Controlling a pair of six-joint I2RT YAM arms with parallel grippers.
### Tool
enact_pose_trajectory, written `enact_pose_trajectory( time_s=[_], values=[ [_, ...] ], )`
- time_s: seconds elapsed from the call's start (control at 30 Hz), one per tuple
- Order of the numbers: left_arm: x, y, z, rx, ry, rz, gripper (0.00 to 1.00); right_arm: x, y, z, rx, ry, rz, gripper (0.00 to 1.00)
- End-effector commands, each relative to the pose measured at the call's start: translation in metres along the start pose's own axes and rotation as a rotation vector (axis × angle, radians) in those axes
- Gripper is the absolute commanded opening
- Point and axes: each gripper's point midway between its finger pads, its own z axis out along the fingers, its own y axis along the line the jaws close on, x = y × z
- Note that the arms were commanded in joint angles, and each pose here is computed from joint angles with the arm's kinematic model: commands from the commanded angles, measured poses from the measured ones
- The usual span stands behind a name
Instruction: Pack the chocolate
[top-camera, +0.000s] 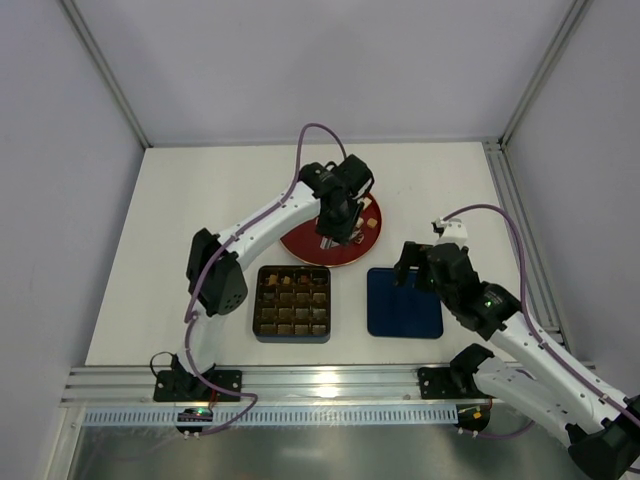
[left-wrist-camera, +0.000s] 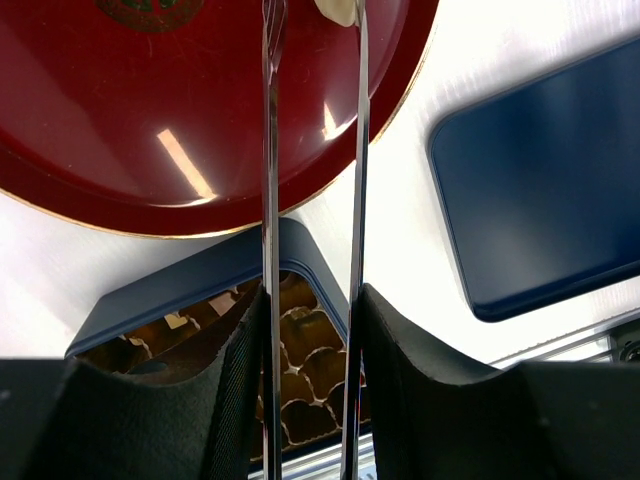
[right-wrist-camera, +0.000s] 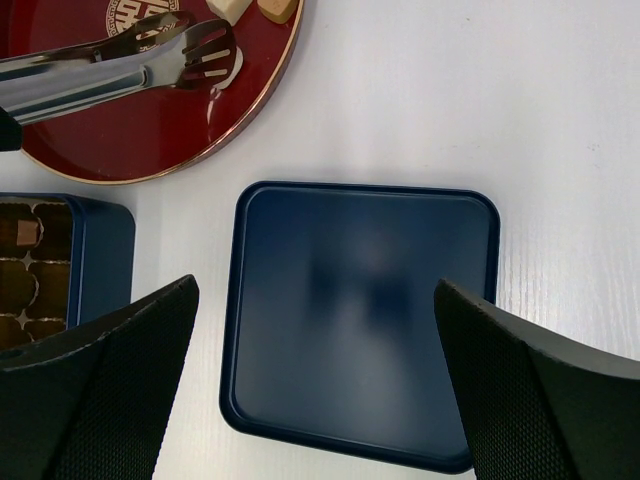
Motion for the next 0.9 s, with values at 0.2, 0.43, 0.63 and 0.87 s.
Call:
enact_pose_trajectory(
  time_s=[0.2,0.43,0.63,0.87],
  values=[
    [-0.014,-0.01,-0.007,0.008,-0.057,0.022,0.4,-0.021,0.004,-0.01,-0.014,-0.06,0.007,1.0],
    [-0.012,-0.014,-0.004,0.013,-0.048,0.033,0.4,-0.02,0.004,-0.008,-0.011,-0.057,0.009,1.0],
    [-0.011,-0.014,0.0,0.008,-0.041,0.037,0.37,-0.019,0.003,-0.008,-0.004,-0.056,0.01,1.0],
    [-0.01,-0.015,0.0,0.011,-0.037,0.039,0.32,-0.017,0.001,-0.008,0.002,-0.054,0.012,1.0]
  ],
)
